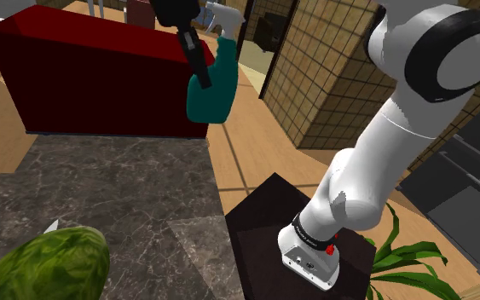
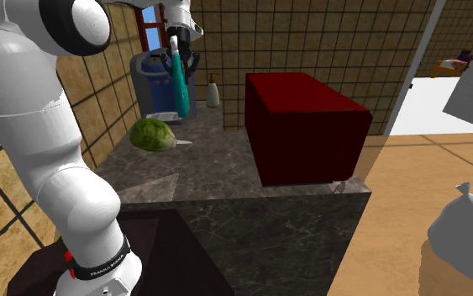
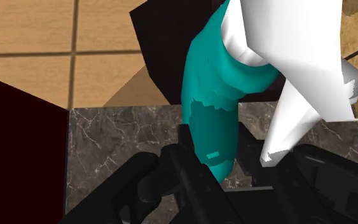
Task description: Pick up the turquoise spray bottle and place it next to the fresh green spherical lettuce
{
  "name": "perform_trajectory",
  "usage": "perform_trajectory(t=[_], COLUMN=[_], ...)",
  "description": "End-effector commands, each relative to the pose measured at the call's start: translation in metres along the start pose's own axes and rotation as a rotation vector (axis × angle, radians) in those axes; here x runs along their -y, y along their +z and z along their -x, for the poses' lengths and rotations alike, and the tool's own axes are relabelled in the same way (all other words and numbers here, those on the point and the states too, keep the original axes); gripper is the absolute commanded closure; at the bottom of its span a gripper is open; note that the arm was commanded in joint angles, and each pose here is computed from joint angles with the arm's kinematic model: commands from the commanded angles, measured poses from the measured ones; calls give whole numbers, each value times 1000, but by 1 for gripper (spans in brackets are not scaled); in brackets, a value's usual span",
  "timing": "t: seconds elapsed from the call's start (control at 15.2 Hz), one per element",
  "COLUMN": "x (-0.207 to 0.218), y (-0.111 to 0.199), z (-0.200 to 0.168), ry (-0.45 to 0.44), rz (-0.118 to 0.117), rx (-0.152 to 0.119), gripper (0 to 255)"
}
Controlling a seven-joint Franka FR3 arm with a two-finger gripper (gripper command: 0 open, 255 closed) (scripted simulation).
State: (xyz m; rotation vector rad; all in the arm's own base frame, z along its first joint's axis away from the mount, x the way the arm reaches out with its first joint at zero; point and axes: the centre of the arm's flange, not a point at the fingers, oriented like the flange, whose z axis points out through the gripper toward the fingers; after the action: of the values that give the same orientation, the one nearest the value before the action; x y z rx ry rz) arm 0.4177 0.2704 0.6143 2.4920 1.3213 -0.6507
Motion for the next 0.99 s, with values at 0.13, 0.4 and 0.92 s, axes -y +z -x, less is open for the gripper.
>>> perform_trajectory(t=[0.13,0.4,0.92], x=[53,105,209], y=[-5,-10,-19], z=[-6,-13,-28], ry=[2,2,2], rz=[0,0,0], rx=[0,0,0], gripper=[255,255,255])
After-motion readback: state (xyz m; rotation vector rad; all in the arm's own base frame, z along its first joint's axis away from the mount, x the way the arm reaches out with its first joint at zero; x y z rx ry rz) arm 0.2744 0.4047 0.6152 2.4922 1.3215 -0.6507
